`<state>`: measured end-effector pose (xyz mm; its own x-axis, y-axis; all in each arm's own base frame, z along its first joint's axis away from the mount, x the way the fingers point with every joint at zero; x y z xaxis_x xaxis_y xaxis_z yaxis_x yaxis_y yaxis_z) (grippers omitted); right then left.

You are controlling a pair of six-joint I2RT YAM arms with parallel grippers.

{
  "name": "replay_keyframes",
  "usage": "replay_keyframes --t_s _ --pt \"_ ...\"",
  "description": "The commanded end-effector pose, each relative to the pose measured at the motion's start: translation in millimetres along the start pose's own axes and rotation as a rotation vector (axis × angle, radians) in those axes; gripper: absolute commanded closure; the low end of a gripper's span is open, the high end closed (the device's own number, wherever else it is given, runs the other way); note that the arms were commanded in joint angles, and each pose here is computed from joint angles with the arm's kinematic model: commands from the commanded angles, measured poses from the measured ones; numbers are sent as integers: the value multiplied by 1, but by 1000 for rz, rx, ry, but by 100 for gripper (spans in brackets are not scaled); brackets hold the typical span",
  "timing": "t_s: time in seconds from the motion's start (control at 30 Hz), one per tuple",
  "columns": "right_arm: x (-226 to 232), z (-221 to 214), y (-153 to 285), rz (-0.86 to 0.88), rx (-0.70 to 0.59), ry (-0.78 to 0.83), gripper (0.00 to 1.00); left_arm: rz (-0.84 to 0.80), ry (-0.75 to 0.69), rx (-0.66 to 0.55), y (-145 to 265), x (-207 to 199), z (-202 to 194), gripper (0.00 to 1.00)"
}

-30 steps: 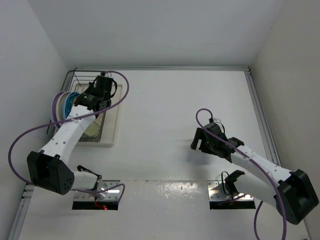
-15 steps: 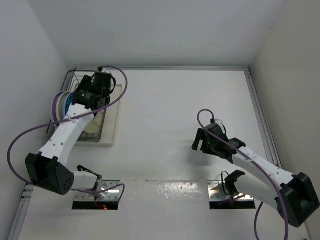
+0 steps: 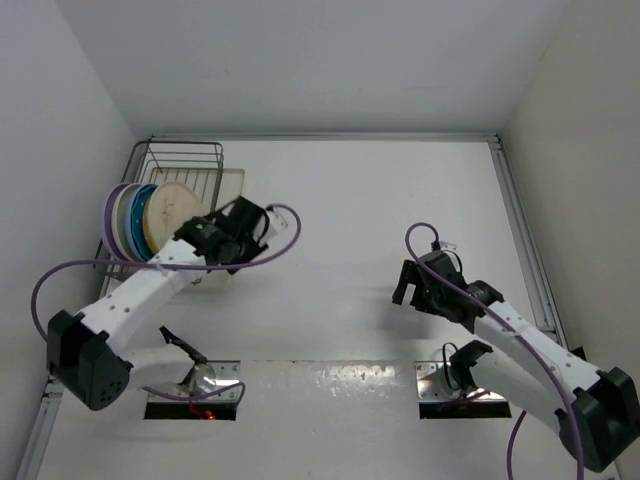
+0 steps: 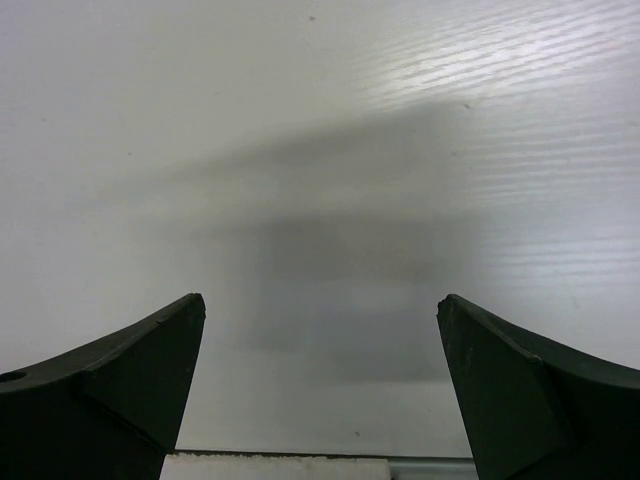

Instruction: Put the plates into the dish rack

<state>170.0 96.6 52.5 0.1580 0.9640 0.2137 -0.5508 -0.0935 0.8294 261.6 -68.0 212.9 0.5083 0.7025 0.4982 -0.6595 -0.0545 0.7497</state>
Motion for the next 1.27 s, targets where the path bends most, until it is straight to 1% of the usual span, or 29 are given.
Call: replay_keyframes --t_s 0.0,0.03,0.07,0.1,0.13,0.2,0.3,0.33,0.37,0.4,0.43,0.47,0.53,0.63,0.8,1.0,1.23 --pt "-11 13 14 -55 -54 7 1 -149 -89 94 -21 -52 -35 44" --pt "-12 16 18 -51 -75 1 1 -162 -98 117 -28 -63 -46 44" --pt "-19 15 19 -83 -81 10 1 -156 -102 116 -31 -67 -48 44" --pt "-20 19 23 -77 -111 2 1 -159 -95 83 -34 -76 -42 44" --pt "-22 20 24 -86 -118 1 1 -151 -96 88 -38 -81 -46 44" --pt "-25 21 29 -89 -137 4 1 -156 -87 49 -44 -92 -38 45" --pt "-29 19 32 -98 -141 3 1 -139 -100 52 -55 -98 -42 45" --pt "-29 20 33 -98 -144 -10 1 -127 -137 15 -56 -101 -35 45" --pt "-29 19 35 -93 -137 -6 1 -88 -154 27 -61 -101 -39 45" --pt "-29 19 35 -92 -139 -14 1 -65 -161 15 -63 -102 -38 45" --pt "-27 21 37 -87 -144 -23 1 -67 -186 2 -65 -110 -37 45" --pt "-27 23 39 -87 -147 -28 1 -103 -219 11 -67 -120 -38 47" --pt "-26 26 43 -94 -154 -45 1 -115 -247 15 -68 -127 -40 49" --pt "-27 32 48 -112 -172 -66 1 -116 -247 -3 -64 -128 -40 49" --pt "-33 34 52 -157 -183 -122 1 -188 -255 -37 -59 -137 -44 49" --pt "-44 17 50 -207 -128 -161 1 -160 -260 -22 -61 -133 -46 49" --pt "-44 17 50 -184 -158 -194 1 -130 -266 -5 -63 -129 -45 49"
Point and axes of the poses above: each gripper's point midway between its finger pads, its own y axis back along the fingers, its own x axis along the line the jaws close on, z = x × y, the point moved 2 cm from there along y, back along the fingers, and after that the axes turned 3 degrees about y, right-handed, at the moved point
